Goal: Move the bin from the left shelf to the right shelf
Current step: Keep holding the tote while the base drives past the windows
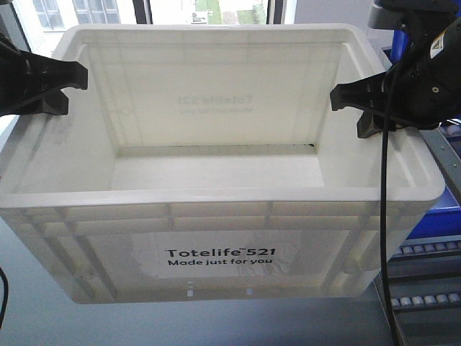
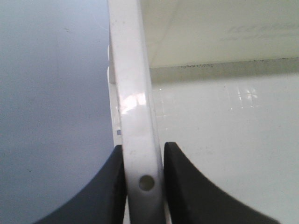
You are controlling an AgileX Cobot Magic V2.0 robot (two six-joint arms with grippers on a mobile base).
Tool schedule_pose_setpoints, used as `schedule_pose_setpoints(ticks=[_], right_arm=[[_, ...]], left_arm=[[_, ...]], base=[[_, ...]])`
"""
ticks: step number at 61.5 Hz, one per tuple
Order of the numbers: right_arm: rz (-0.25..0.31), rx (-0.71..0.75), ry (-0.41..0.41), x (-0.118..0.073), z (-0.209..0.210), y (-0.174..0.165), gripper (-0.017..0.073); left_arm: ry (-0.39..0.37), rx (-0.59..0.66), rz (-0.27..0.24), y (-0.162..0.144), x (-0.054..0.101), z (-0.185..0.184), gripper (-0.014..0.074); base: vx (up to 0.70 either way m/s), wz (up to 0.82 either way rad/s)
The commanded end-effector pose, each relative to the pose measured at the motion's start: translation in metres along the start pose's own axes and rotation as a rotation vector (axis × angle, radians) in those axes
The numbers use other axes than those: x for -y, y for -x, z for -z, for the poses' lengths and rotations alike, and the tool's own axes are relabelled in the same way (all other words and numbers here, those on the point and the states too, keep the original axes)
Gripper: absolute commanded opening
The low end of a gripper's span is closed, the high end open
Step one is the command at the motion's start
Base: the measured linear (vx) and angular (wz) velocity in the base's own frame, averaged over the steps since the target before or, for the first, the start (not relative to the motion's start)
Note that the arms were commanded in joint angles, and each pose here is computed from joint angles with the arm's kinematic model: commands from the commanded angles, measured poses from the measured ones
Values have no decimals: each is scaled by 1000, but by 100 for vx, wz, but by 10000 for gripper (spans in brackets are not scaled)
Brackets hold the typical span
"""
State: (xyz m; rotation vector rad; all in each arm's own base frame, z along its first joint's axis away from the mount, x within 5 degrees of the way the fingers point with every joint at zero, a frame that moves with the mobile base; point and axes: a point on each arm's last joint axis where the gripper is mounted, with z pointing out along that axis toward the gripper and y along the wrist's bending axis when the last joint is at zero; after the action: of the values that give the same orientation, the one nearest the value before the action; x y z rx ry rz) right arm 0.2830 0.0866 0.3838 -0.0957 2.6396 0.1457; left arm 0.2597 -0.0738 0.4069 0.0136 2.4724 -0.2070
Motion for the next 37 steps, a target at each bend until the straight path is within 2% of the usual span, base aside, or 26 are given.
schedule_pose_setpoints(ticks=[1,37], right_arm=[[28,174,-11,5,32,8,50],[28,174,-12,5,32,8,50]], left_arm=[[20,172,-40,13,-4,25,-6],[20,172,-40,13,-4,25,-6]], base=[[34,0],[33,2]])
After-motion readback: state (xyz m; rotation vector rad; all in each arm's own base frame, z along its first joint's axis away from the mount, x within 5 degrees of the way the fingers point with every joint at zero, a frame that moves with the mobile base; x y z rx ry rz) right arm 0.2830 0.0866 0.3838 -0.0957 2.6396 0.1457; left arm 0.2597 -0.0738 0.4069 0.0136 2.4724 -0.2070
